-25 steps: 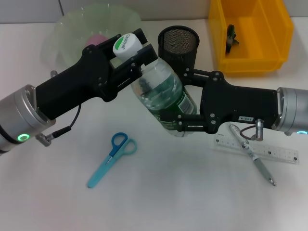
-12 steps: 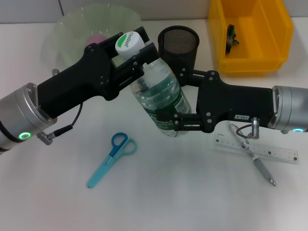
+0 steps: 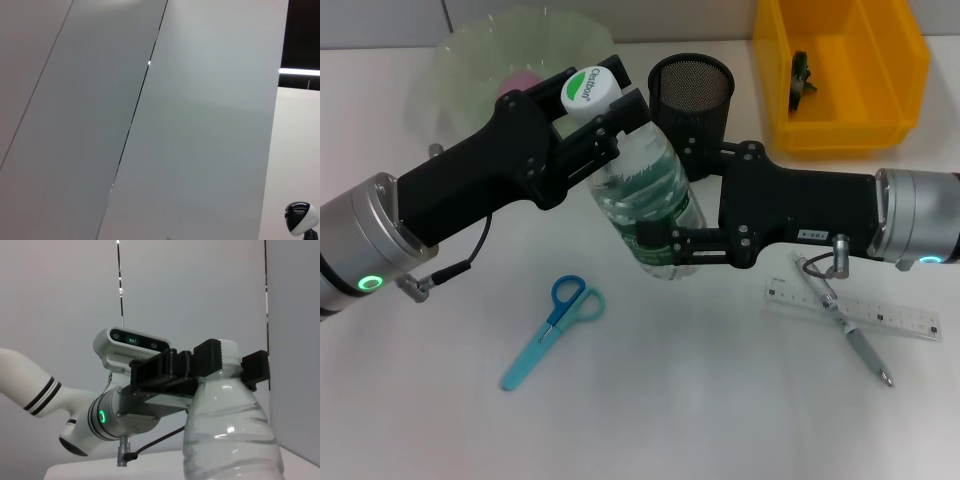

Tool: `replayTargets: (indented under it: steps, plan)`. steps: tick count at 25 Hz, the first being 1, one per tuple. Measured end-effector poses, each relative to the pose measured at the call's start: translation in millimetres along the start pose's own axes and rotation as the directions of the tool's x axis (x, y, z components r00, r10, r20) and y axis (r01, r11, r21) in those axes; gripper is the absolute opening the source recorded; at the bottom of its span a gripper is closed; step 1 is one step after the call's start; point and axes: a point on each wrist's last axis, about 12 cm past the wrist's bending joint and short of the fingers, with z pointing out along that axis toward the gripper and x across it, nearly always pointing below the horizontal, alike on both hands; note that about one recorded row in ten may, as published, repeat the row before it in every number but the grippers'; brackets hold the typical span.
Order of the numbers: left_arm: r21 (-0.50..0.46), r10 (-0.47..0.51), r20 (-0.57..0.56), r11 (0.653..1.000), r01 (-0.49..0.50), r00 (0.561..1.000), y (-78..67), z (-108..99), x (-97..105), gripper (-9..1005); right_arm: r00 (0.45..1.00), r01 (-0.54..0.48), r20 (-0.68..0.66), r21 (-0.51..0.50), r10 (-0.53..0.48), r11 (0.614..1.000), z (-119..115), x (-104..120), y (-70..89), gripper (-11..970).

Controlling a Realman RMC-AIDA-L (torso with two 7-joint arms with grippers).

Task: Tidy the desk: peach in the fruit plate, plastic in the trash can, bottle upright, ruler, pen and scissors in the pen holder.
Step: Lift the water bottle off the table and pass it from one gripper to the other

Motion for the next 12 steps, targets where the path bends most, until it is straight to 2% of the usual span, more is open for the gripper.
replayTargets:
  steps: [12]
  plan:
    - [0.003, 0.001, -0.001, 1.0, -0.001, 1.0, 0.3, 0.9, -0.3, 443, 1.0, 0.007, -0.021, 0.007, -0.006, 1.0, 5.2, -0.6, -3.4, 778]
